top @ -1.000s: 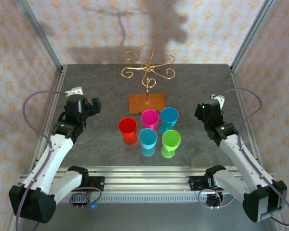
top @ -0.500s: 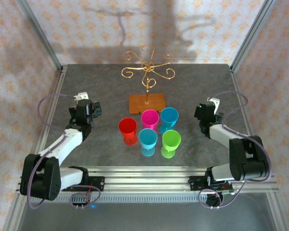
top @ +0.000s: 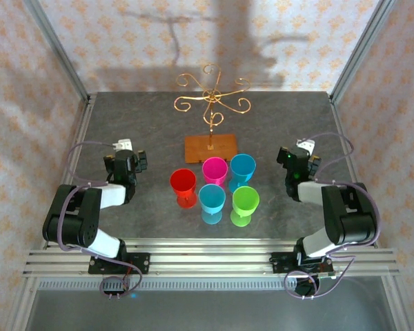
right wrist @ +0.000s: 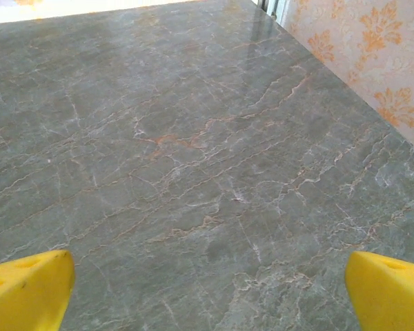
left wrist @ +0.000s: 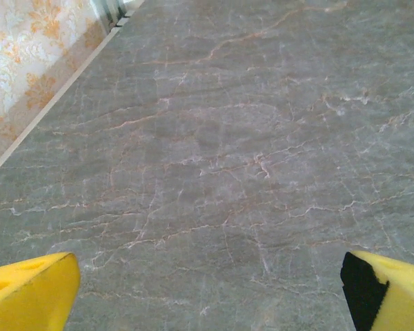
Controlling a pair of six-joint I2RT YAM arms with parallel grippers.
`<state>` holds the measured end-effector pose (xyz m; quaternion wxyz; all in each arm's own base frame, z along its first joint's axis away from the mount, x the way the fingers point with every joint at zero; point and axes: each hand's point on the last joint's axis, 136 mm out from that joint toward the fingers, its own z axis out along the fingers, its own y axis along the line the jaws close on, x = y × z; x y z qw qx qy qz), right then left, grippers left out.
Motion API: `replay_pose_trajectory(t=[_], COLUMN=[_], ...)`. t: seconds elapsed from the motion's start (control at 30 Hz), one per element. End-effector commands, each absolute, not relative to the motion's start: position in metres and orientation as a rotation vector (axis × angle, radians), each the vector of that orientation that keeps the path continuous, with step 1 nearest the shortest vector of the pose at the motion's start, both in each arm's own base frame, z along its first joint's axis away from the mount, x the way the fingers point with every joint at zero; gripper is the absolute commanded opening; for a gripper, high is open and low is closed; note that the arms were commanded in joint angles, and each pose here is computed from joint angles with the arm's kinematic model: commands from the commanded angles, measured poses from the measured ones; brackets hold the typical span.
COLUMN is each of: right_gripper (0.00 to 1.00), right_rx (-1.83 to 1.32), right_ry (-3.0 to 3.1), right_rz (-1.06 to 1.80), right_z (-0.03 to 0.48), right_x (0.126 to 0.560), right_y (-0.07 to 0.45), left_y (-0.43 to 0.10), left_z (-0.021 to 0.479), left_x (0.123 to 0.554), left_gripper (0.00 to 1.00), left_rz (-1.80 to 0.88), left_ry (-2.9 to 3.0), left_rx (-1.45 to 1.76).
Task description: Take the wine glass off the wine glass rack
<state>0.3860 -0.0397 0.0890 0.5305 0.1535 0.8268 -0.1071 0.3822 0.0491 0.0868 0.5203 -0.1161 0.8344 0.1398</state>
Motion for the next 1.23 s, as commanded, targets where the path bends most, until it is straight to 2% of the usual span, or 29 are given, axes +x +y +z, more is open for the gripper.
replay_pose_trajectory(t=[0.0, 1.2], right_gripper=[0.99, 0.99], right_rx=[0.387, 0.329], right_ry=[1.88, 1.936], right_rz=[-0.176, -0.15], right_z=[0.093, 0.09], right_x=[0.389, 0.391], right_y=[-0.044, -0.034], left_y=[0.049, 0.052], left_z=[0.106, 0.102], left_x=[0.389, 0.386], left_gripper=[1.0, 1.0], left_rz=[0.293, 0.307], left_ry=[1.882, 1.858], left_rx=[-0.282, -0.295])
